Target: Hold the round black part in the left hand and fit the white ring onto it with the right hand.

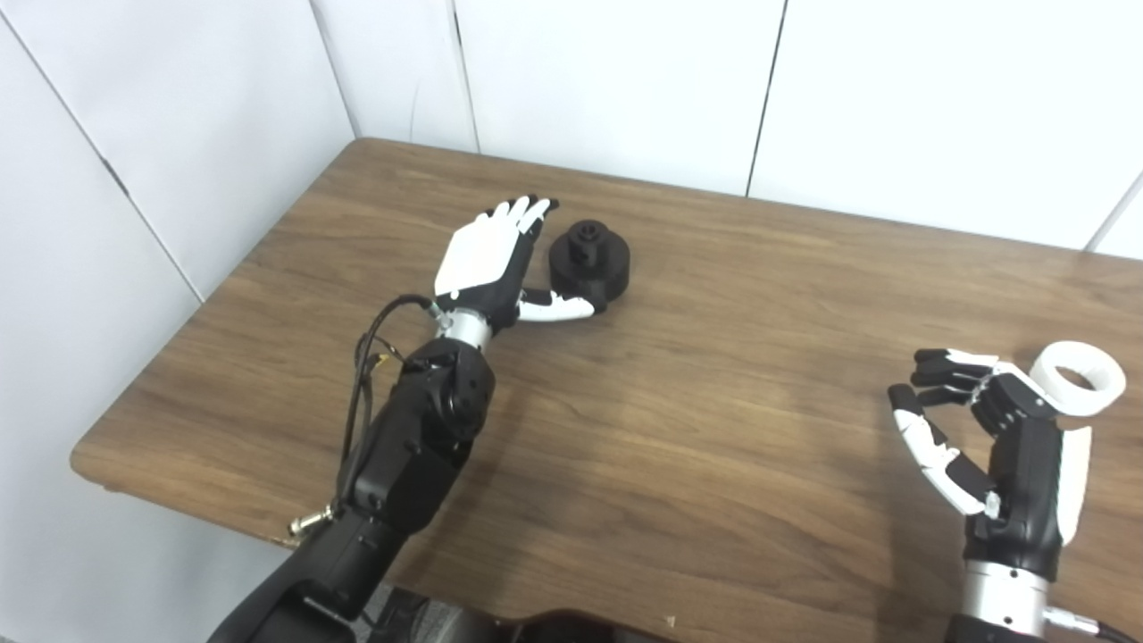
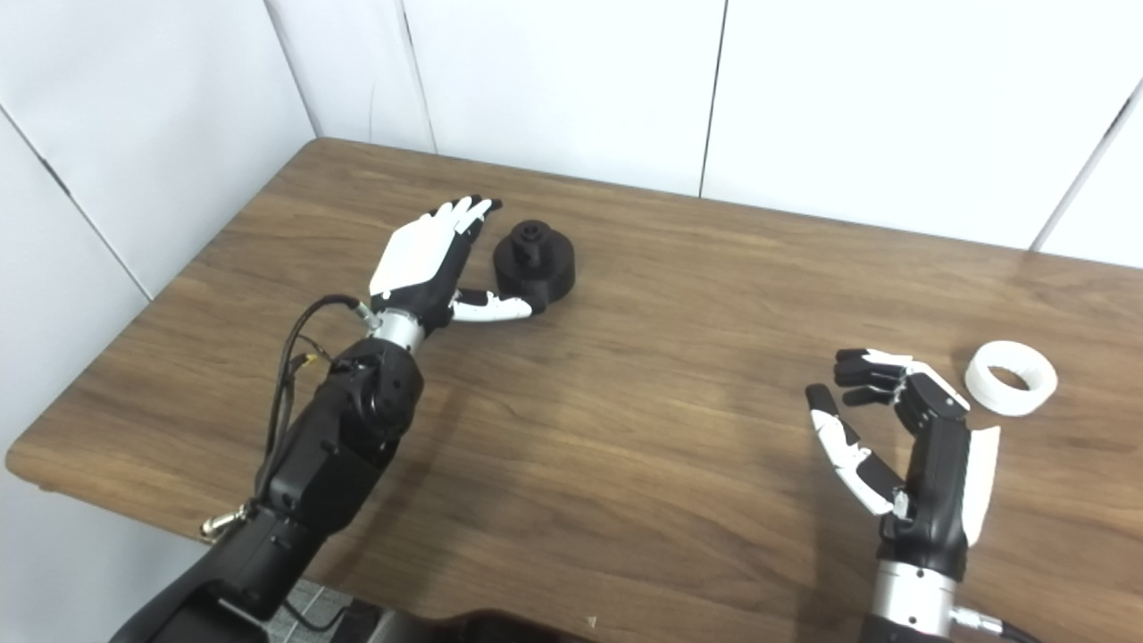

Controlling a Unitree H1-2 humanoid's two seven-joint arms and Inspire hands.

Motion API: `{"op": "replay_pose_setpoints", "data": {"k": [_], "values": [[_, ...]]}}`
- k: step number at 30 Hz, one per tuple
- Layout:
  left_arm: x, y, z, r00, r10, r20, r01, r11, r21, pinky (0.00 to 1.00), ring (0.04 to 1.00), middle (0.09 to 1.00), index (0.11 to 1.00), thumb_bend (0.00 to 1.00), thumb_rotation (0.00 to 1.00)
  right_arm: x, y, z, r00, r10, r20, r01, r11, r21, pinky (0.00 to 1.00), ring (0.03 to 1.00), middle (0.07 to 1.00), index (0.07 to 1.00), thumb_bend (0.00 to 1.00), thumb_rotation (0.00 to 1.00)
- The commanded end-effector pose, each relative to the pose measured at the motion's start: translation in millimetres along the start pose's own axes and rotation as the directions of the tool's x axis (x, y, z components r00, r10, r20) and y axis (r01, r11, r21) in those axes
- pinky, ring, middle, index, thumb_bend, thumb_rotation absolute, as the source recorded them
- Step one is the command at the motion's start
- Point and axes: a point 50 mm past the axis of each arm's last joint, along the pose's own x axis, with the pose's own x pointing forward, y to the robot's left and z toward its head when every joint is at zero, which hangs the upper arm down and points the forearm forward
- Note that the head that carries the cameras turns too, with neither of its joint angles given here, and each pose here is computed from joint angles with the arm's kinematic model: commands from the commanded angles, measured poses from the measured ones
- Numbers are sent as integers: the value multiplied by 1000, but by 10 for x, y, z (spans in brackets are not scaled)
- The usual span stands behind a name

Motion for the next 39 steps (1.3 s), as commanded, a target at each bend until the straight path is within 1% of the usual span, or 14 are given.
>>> {"op": "replay_pose_setpoints", "data": {"k": [1, 5, 13, 24, 29, 32, 34, 39], "values": [[189, 221, 94, 996, 65, 54, -66, 998, 19, 1000, 1000, 1000, 925, 1000, 533, -219, -117, -226, 996, 17, -85, -20, 999, -44, 452, 549, 611, 496, 499, 141], [261, 159, 46, 998, 44, 33, -45, 998, 34, 1000, 1000, 1000, 930, 1000, 542, -215, -118, -218, 996, 17, -84, -21, 999, -46, 443, 541, 606, 497, 499, 140], [345, 55, -57, 1000, 29, -4, -28, 998, 63, 1000, 1000, 1000, 927, 1000, 556, -219, -121, -214, 996, 14, -86, -18, 999, -37, 455, 554, 613, 496, 499, 139], [387, 18, -65, 1000, 15, -12, -14, 997, 79, 999, 1000, 1000, 931, 1000, 547, -233, -148, -197, 996, 15, -88, -19, 999, -39, 452, 556, 617, 497, 499, 141], [418, 1, -57, 1000, 12, -13, -11, 997, 83, 991, 1000, 1000, 918, 1000, 537, -236, -150, -188, 996, 11, -85, -15, 999, -48, 447, 551, 614, 496, 500, 142], [442, -18, -56, 1000, 9, -10, -8, 998, 58, 996, 1000, 1000, 909, 1000, 512, -239, -152, -183, 997, 9, -81, -13, 999, -47, 444, 549, 614, 496, 500, 141], [455, -26, -53, 1000, 1, -12, -1, 999, 38, 997, 1000, 1000, 903, 1000, 512, -242, -152, -178, 996, 6, -84, -9, 999, -44, 441, 547, 613, 496, 500, 140], [494, -55, -42, 1000, -13, -20, 14, 999, 31, 993, 1000, 1000, 867, 1000, 519, -252, -159, -168, 996, 1, -87, -6, 999, -50, 450, 558, 617, 496, 500, 142]]}}
